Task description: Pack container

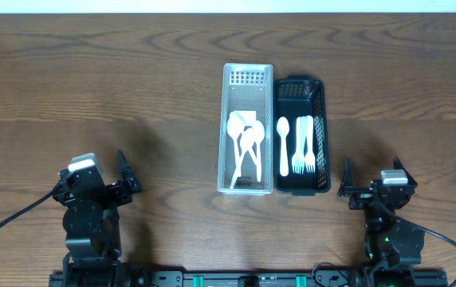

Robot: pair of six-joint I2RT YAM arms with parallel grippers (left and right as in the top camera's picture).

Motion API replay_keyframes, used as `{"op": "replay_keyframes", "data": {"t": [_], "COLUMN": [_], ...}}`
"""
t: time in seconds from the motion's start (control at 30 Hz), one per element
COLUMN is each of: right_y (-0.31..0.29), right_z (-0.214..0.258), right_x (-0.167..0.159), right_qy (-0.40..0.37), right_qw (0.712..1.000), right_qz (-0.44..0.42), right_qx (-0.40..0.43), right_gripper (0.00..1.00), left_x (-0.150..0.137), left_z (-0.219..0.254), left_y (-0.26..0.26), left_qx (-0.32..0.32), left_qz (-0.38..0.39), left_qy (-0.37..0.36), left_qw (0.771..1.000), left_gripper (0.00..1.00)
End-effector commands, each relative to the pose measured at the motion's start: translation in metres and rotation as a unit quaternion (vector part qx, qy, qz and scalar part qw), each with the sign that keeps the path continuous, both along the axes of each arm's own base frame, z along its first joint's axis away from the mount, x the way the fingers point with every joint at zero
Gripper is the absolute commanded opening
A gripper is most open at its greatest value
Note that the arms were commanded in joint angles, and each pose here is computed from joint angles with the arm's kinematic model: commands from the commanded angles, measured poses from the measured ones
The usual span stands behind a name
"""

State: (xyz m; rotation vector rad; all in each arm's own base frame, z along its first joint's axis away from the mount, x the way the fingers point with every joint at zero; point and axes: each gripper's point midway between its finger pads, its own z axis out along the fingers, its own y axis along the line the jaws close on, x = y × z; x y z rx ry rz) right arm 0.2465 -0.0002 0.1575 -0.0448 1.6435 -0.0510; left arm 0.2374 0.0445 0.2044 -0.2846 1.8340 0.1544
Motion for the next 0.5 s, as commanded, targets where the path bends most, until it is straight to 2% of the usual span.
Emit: {"op": "replay_keyframes", "data": {"t": [0.0, 0.23, 0.37, 0.47], "right_y": [0.004, 0.004, 0.004, 0.004], "right_z": [-0.001, -0.001, -0.001, -0.001], "right_x": [0.000, 0.000, 0.000, 0.000], "right_qy": [0.002, 0.002, 0.002, 0.002], "right_qw": [1.000, 1.000, 1.000, 1.000], "right_qz": [0.008, 0.008, 0.008, 0.008], "right_qx": [0.007, 0.007, 0.007, 0.007], "right_gripper": [0.99, 0.99, 0.99, 0.99], "left_x": [-0.001, -0.012, -0.027, -0.035], "left_z": [0.003, 0.013, 0.022, 0.016], "left_y": [0.001, 0.005, -0.018, -0.035], "left_qx": [0.009, 0.029, 0.015, 0.021], "left_qz": [0.001, 0.009, -0.058, -0.108], "left_qy": [-0.003, -0.022, -0.058, -0.052], "left_qw": [1.000, 0.999, 0.997, 0.993], "left_gripper": [0.98, 0.98, 0.98, 0.98]}}
